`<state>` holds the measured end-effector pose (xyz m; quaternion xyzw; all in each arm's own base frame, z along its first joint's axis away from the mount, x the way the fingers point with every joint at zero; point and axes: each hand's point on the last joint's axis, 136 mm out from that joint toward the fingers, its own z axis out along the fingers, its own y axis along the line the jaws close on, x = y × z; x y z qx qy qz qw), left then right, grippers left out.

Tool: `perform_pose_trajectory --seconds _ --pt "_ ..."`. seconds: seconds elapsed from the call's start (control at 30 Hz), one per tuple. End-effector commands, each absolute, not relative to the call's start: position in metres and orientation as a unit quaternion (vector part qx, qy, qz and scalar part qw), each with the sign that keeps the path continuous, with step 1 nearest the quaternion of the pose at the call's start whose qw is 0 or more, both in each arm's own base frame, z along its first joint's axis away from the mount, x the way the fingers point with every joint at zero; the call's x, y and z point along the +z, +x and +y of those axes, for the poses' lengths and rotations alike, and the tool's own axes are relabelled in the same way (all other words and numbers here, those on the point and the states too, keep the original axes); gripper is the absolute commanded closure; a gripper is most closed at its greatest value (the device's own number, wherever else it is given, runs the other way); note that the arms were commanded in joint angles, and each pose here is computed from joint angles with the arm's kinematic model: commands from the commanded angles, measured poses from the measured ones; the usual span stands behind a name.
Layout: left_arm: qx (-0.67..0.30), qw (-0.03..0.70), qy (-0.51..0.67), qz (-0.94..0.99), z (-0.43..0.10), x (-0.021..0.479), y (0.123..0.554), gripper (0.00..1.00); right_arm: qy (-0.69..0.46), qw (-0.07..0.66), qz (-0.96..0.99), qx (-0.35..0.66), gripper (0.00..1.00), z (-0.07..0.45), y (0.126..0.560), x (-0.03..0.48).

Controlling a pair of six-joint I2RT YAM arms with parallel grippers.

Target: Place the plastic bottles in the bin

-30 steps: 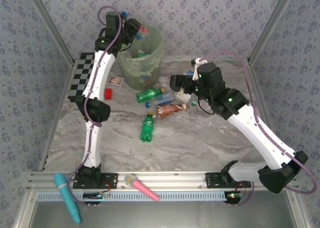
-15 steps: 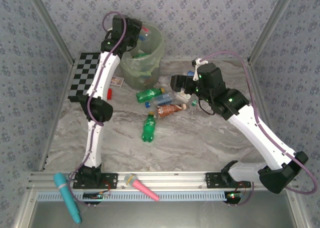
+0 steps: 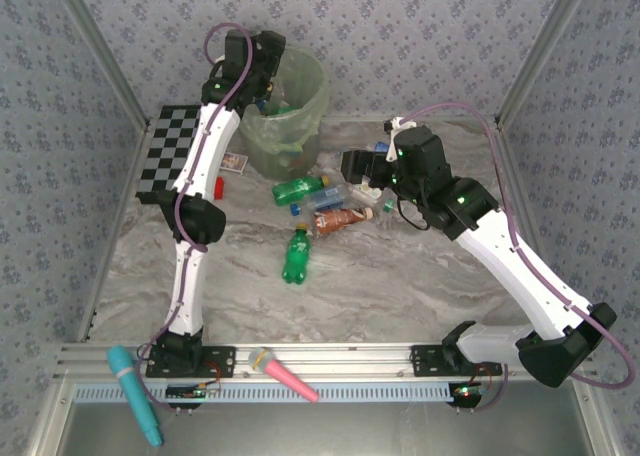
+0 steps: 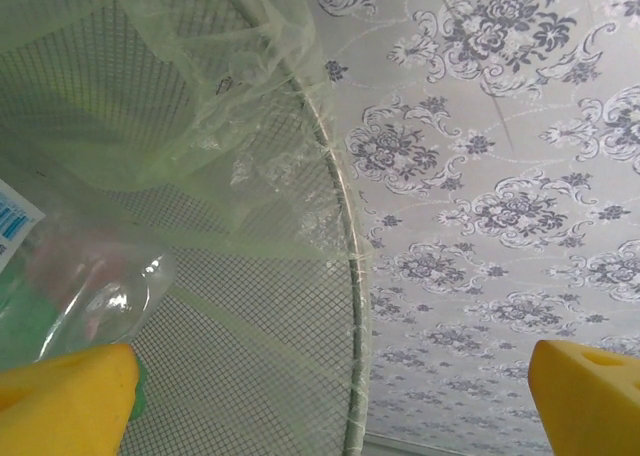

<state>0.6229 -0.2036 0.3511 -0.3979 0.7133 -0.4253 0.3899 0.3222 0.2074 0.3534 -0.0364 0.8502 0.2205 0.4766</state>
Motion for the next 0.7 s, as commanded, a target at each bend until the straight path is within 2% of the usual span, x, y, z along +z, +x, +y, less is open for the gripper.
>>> perform_pose_trajectory --seconds 0.0,0.37,0.67 --pt "-0.430 0.416 -0.382 0.705 -0.195 0.391 0.605 0.00 -0.036 0.475 0.850 0.223 0.01 0.205 0.316 0.353" --pt "-0.366 0.460 -0.292 0.754 -0.194 0.426 0.559 0.00 -0.034 0.471 0.853 0.220 0.01 0.204 0.314 0.346" --pt "-0.303 0.430 -0.165 0.834 -0.218 0.411 0.505 0.00 -0.040 0.461 0.858 0.223 0.01 0.209 0.315 0.338"
